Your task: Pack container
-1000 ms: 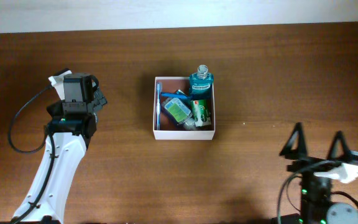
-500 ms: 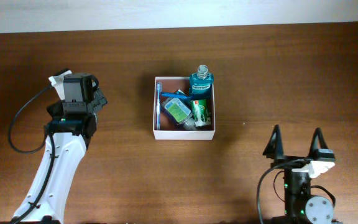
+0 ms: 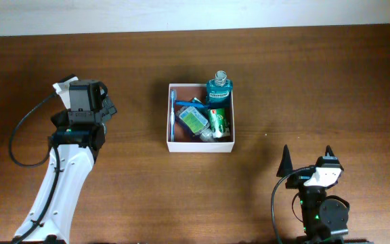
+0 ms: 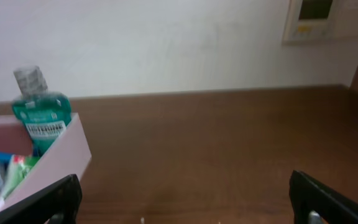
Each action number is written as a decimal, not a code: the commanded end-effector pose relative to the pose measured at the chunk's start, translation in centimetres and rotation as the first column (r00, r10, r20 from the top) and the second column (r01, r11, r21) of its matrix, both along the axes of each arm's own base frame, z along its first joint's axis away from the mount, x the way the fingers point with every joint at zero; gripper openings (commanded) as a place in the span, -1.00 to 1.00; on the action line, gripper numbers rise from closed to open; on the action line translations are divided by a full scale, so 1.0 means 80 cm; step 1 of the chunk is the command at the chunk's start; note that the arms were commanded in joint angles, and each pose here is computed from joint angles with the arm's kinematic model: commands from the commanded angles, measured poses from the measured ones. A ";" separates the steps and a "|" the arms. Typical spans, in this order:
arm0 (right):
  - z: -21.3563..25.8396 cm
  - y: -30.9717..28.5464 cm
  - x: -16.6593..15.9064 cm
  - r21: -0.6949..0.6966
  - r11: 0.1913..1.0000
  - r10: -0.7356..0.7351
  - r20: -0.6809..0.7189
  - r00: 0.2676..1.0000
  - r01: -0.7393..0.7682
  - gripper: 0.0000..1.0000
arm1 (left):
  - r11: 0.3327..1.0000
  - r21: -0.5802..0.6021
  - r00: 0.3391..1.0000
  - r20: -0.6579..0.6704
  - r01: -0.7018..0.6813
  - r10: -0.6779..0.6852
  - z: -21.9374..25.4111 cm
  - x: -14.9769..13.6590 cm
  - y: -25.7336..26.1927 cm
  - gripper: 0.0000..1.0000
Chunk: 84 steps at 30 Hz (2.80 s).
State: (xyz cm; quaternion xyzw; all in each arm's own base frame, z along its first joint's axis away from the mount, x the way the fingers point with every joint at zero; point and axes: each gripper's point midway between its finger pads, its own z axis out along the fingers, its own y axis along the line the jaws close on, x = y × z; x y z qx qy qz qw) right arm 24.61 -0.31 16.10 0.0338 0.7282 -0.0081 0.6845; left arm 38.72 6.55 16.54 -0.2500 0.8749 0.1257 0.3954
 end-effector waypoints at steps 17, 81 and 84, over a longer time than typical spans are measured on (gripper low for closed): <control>-0.003 0.000 0.000 -0.013 1.000 0.005 -0.003 1.000 -0.005 0.97 | 1.000 0.017 1.000 0.011 -0.006 0.006 0.009 -0.001 0.005 0.99; -0.003 0.000 0.000 -0.013 1.000 0.005 -0.003 1.000 -0.005 0.97 | 0.817 0.419 0.700 0.438 0.396 -0.564 -0.009 -0.177 -0.069 0.99; -0.003 0.000 0.000 -0.013 1.000 0.005 -0.003 1.000 -0.005 0.97 | 0.817 0.418 0.699 0.439 0.397 -0.565 -0.009 -0.177 -0.069 0.99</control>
